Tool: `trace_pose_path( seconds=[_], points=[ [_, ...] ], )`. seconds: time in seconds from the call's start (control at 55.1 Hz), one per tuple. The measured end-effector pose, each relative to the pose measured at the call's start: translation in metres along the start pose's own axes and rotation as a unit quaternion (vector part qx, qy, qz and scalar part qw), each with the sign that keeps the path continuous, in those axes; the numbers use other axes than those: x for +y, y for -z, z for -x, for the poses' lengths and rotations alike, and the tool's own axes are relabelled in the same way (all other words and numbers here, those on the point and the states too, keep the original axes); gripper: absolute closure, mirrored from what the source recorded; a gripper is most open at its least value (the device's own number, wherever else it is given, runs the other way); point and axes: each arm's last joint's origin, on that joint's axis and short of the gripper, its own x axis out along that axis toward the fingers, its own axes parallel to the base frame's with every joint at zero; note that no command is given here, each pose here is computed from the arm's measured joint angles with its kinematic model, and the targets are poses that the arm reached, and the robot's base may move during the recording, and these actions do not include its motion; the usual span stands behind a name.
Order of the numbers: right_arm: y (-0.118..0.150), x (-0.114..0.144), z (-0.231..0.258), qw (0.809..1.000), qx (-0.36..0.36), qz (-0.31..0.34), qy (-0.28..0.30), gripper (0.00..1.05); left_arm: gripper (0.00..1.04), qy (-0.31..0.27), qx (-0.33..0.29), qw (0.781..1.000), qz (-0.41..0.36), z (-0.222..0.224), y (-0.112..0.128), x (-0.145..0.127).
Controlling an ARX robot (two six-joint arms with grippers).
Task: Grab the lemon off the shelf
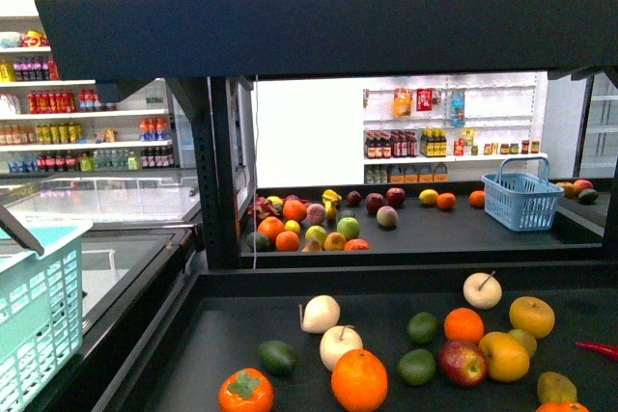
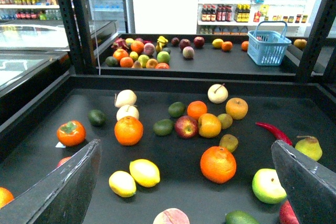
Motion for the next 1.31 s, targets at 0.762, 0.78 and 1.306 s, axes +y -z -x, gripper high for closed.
trace_pose_path(
  seconds=[0.762, 0.78, 1.306],
  points=[
    [0.000, 0.000, 0.000, 1.000, 0.000, 0.000, -0.001, 0.07, 0.98, 0.048, 0.203, 0.965, -0.160, 0.058, 0.082, -0.074],
    [0.000, 0.000, 0.000, 1.000, 0.000, 0.000, 0.000, 0.07, 0.98, 0.055, 0.212, 0.962, -0.162, 0.058, 0.087, -0.077],
    [0.000, 0.000, 0.000, 1.000, 0.000, 0.000, 0.001, 0.07, 0.98, 0.134, 0.354, 0.905, -0.192, 0.044, 0.204, -0.086]
  ],
)
